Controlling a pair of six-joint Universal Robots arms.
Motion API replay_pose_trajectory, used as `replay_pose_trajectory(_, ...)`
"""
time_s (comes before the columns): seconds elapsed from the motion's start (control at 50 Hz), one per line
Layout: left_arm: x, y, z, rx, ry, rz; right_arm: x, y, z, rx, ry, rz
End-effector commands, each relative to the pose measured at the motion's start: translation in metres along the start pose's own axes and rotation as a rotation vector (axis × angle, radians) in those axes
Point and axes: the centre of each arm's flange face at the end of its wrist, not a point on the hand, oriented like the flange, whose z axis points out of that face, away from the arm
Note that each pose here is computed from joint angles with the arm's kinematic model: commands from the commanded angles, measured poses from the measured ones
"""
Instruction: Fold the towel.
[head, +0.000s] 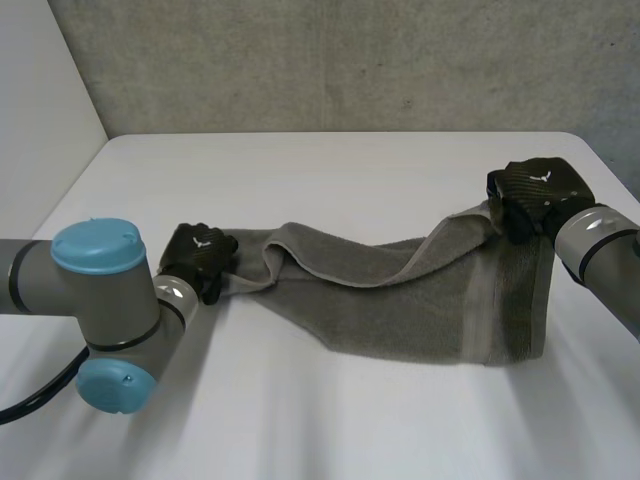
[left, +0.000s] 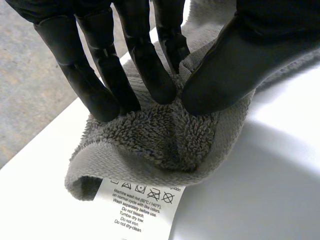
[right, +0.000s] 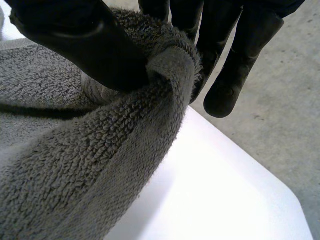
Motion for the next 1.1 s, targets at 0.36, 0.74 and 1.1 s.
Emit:
replay_pose_trajectory(0.36,-0.134,-0.179,-0.1,0.52,-0.347,-0.139,0.059,-0.143,-0.092,0.241,0.124,-0.009)
replay_pose_trajectory(0.74,-0.059,-0.066,0.009,0.063,-0.094,-0.136,0.018,-0.048,0.004,-0.13,-0.147,-0.182)
replay_pose_trajectory(1.1,-0.14,-0.256,-0.036,0.899,-0.331,-0.274,0.063,-0.175,0.029,0.792,0.373,-0.211)
